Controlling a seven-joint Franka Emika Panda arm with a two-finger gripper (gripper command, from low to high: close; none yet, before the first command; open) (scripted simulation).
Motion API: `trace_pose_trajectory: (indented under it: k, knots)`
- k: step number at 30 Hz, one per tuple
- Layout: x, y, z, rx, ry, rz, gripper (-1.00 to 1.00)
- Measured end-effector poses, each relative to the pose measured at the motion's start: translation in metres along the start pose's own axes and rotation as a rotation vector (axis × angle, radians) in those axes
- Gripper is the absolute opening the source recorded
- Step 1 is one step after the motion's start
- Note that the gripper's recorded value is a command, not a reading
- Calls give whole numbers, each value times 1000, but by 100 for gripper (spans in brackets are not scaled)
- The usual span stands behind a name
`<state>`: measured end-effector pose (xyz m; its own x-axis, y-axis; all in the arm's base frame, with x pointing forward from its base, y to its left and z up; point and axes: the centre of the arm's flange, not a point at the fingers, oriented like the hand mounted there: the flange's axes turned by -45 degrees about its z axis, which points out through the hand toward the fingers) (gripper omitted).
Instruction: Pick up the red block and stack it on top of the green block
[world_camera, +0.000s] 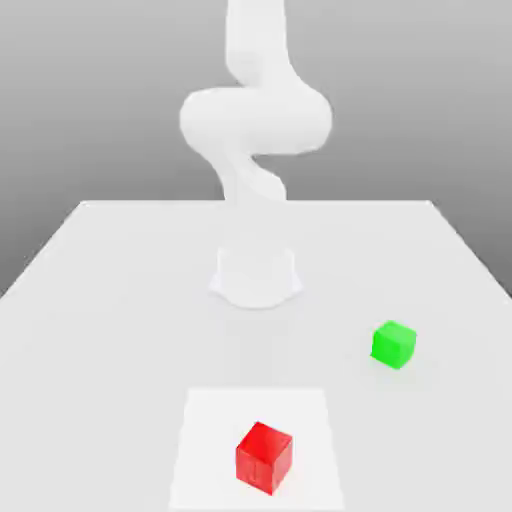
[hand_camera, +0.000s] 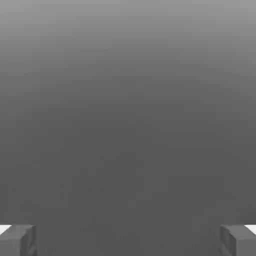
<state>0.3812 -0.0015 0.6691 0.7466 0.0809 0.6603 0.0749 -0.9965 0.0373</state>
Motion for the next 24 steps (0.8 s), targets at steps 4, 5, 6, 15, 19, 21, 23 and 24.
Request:
trace_pose_trajectory:
  k: [4, 5, 6, 15, 19, 21, 23, 24]
  knots:
    - [-14, -1, 88, 47, -122, -159, 0]
    - [-20, -1, 108, 59, -151, -197, 0]
    - [-27, -2, 128, 73, -179, -235, 0]
    - [-120, -15, 287, 211, -425, -579, 0]
    - [-178, -22, 342, 285, -529, -734, 0]
    - [-209, -23, 365, 325, -581, -809, 0]
    - [-240, -24, 384, 361, -627, -875, 0]
    - [-251, -24, 394, 369, -637, -890, 0]
